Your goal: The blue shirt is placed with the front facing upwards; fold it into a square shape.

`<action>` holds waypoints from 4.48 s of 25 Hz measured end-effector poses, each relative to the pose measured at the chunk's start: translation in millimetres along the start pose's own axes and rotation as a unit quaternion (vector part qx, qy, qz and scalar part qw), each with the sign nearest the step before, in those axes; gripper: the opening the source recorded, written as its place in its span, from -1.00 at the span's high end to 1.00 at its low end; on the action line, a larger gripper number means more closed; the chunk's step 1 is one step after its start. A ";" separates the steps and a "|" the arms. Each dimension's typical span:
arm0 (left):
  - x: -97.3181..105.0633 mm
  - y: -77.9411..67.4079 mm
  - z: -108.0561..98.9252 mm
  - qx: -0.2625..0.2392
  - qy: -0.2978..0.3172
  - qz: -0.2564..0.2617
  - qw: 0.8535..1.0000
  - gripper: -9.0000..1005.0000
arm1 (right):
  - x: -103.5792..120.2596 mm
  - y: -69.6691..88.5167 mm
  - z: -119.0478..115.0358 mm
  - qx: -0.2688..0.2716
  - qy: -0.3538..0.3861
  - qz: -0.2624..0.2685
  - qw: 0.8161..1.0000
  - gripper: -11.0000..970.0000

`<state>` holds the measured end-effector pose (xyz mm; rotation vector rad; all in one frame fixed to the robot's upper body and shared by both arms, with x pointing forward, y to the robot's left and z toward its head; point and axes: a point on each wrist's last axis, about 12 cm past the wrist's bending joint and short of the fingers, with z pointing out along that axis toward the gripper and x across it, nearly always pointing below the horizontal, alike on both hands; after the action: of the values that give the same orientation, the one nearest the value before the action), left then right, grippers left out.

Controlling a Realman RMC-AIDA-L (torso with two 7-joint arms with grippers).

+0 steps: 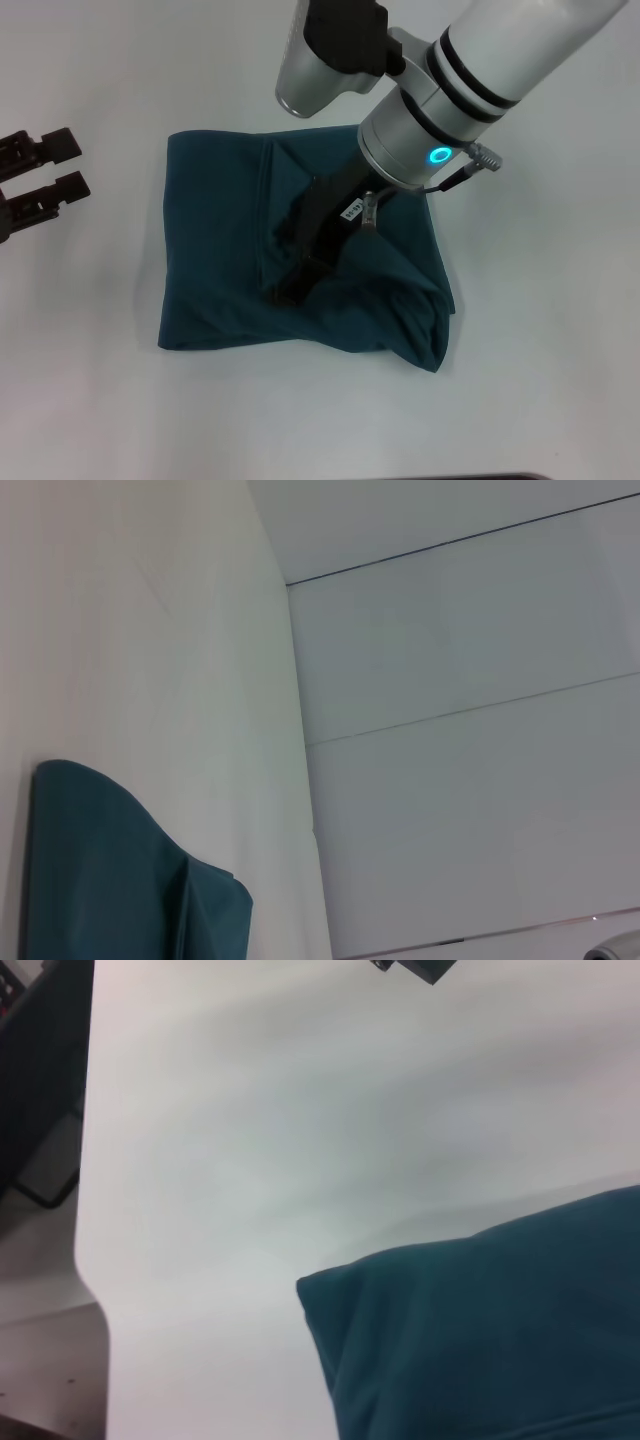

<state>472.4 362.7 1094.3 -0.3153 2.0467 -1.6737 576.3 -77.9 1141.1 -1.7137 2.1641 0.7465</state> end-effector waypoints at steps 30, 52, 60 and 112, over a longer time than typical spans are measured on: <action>-0.2 1.8 4.0 0.010 0.004 -0.010 1.000 -0.46 | 10.1 9.0 13.3 0.063 0.023 -0.045 0.997 -0.88; 2.1 3.4 7.1 0.017 0.006 -0.013 1.000 -0.46 | 7.7 12.6 16.5 0.067 0.028 -0.037 0.997 -0.71; 1.8 3.3 8.0 0.018 0.007 -0.013 1.000 -0.46 | 10.0 12.3 17.6 0.073 0.042 -0.040 0.996 -0.07; 2.1 3.5 8.1 0.018 0.008 -0.013 1.000 -0.46 | 65.3 -23.7 -64.3 0.132 -0.057 0.183 0.973 0.76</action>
<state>475.0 355.6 1089.4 -0.3189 2.0305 -1.7313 588.5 -170.6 1155.2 -1.1305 2.4008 0.5899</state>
